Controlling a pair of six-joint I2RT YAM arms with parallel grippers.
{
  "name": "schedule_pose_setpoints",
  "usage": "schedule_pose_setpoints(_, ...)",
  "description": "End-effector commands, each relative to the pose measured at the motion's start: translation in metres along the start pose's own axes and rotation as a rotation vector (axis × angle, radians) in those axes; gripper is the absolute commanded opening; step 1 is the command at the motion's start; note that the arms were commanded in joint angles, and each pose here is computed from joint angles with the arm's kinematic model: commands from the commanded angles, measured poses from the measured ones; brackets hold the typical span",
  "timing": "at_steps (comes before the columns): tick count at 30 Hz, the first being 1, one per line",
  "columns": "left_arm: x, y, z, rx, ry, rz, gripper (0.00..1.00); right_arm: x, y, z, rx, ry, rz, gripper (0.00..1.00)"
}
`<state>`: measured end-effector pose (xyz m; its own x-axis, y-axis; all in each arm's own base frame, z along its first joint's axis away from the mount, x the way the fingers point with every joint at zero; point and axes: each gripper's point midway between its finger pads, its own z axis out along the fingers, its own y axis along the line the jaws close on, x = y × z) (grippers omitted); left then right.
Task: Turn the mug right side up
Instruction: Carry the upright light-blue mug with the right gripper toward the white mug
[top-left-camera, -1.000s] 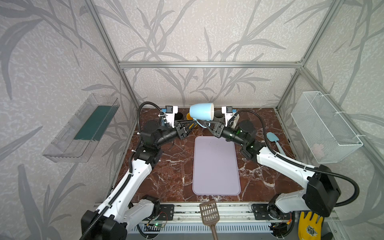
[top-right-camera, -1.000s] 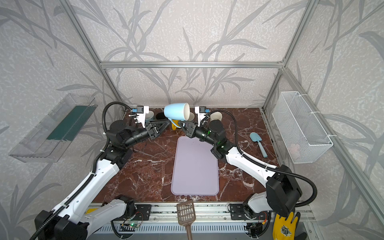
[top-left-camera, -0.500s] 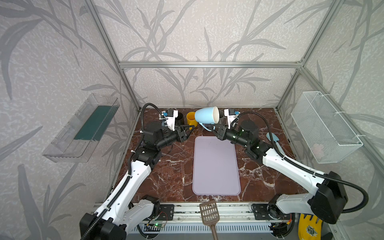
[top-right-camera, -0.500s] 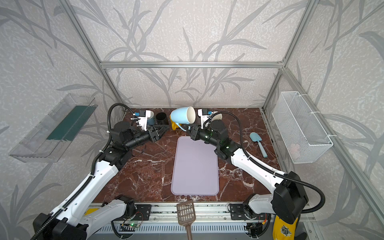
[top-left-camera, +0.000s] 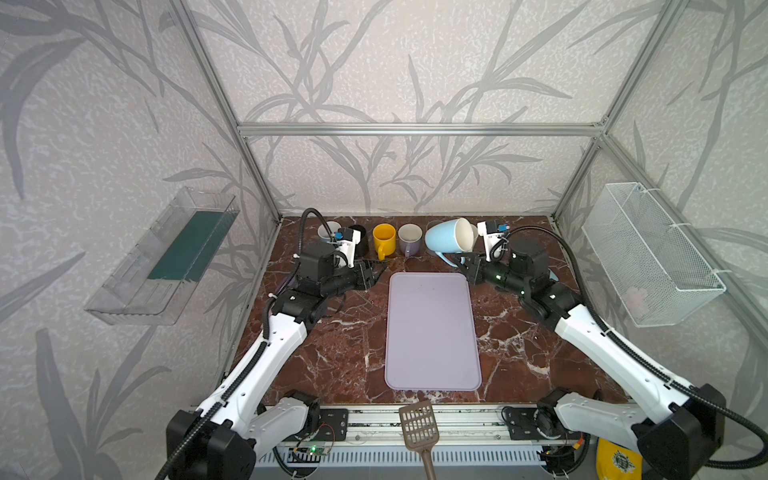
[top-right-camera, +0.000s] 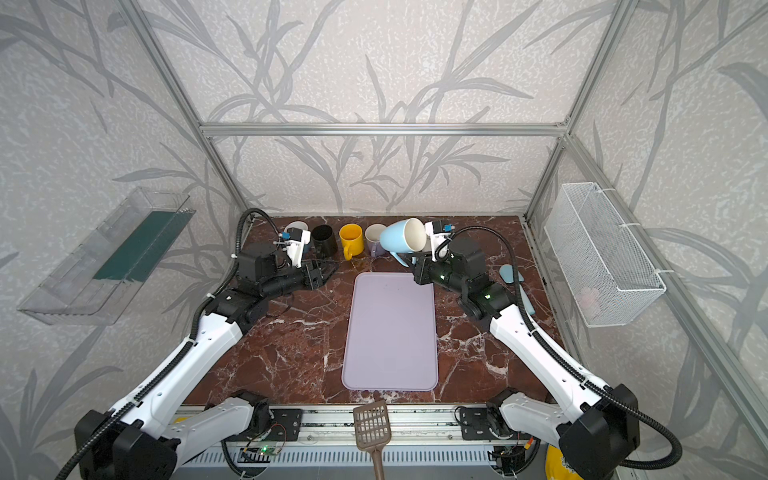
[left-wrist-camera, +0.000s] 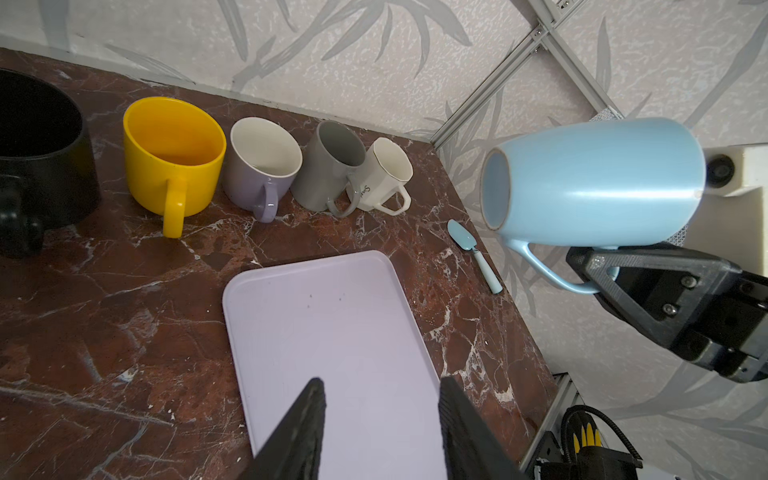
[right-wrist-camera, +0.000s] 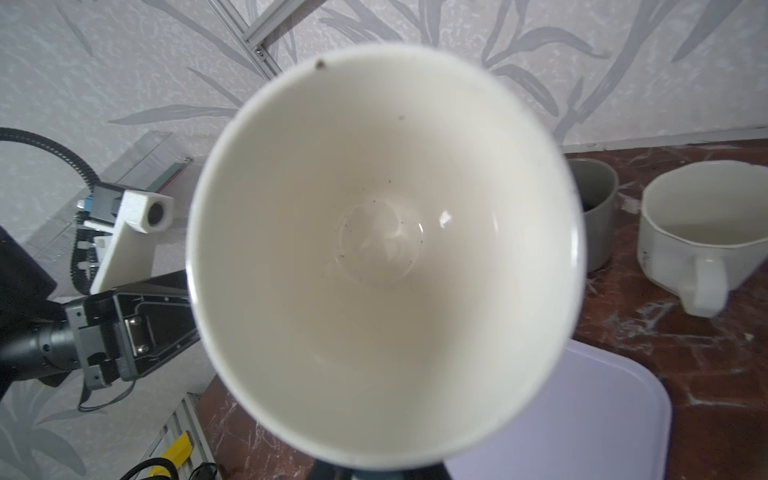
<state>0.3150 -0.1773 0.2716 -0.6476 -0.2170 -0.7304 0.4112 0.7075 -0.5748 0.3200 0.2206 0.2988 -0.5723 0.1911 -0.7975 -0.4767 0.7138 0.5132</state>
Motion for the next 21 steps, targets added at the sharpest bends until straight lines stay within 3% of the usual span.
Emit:
schedule_pose_setpoints(1,-0.010,-0.008,-0.007,-0.006,-0.024,0.045,0.47,-0.024,-0.005,-0.024,0.041,-0.043,-0.079,0.00)
schedule_pose_setpoints(13,-0.008,-0.009,-0.014,-0.031,-0.015,0.066,0.47,-0.034,-0.078,-0.059,0.344,0.050,-0.141,0.00)
schedule_pose_setpoints(21,-0.007,-0.009,-0.014,-0.038,-0.012,0.054,0.47,-0.035,-0.117,-0.058,0.489,0.155,-0.164,0.00)
